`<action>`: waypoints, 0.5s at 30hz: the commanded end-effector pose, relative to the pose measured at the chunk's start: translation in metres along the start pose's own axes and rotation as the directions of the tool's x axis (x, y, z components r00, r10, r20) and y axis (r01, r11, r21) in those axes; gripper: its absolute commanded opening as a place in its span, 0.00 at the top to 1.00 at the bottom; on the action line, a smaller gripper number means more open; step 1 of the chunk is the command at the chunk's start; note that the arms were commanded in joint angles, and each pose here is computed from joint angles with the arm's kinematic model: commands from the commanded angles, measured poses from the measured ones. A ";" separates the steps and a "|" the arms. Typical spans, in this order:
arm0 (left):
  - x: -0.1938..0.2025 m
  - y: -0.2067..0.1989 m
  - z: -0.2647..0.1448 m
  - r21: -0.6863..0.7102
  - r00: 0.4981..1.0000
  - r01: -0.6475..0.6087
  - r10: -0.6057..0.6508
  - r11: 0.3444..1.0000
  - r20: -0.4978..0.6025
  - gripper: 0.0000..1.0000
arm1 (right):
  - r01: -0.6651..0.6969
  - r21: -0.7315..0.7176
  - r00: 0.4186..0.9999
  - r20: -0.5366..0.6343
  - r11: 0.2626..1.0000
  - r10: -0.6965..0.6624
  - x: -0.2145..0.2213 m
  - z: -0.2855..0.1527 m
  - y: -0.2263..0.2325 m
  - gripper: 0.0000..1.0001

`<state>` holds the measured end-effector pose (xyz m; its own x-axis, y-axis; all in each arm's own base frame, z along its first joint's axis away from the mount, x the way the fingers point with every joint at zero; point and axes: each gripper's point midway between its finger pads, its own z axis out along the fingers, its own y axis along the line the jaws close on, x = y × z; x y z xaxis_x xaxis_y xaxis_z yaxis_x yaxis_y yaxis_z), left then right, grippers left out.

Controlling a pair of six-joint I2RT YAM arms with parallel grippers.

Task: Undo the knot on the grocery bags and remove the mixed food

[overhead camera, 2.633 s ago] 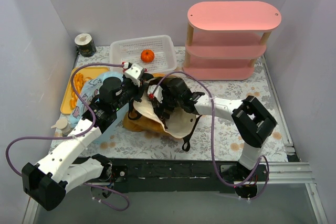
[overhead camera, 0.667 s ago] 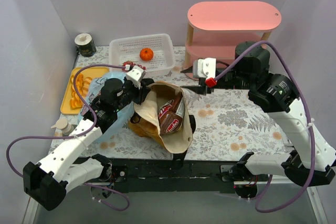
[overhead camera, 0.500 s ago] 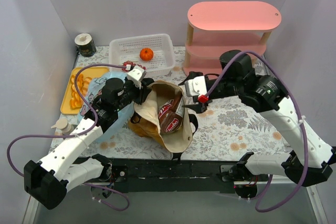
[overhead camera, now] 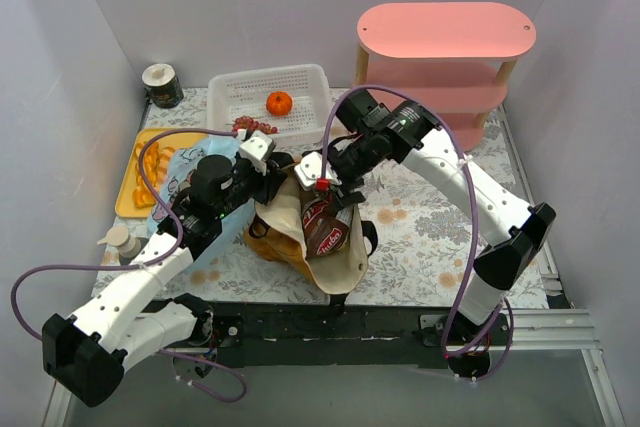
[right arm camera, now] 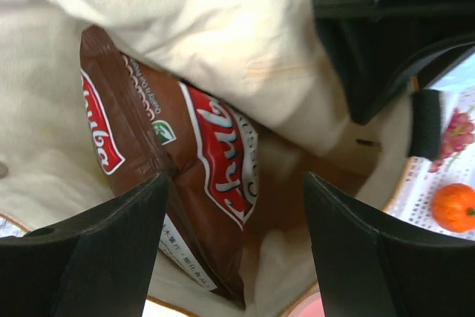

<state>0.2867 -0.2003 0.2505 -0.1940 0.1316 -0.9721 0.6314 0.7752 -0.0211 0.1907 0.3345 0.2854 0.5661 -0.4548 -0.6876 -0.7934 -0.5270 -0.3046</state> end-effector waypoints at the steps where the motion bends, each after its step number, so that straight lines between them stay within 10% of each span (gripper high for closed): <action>1: -0.003 0.000 -0.007 -0.004 1.000 -0.019 0.019 1.000 0.021 0.72 | 0.056 -0.040 0.997 -0.050 0.998 -0.058 0.001 -0.007 0.016 0.20; 15: -0.001 -0.003 -0.001 0.016 1.000 -0.011 0.011 1.000 0.018 0.71 | -0.072 -0.125 0.992 -0.116 0.989 0.058 0.037 0.012 0.046 0.30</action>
<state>0.2845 -0.1988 0.2490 -0.1860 0.1321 -0.9736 0.6329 0.7741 -0.0159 0.1733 0.3062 0.2557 0.5771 -0.5222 -0.6279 -0.7806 -0.5787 -0.2362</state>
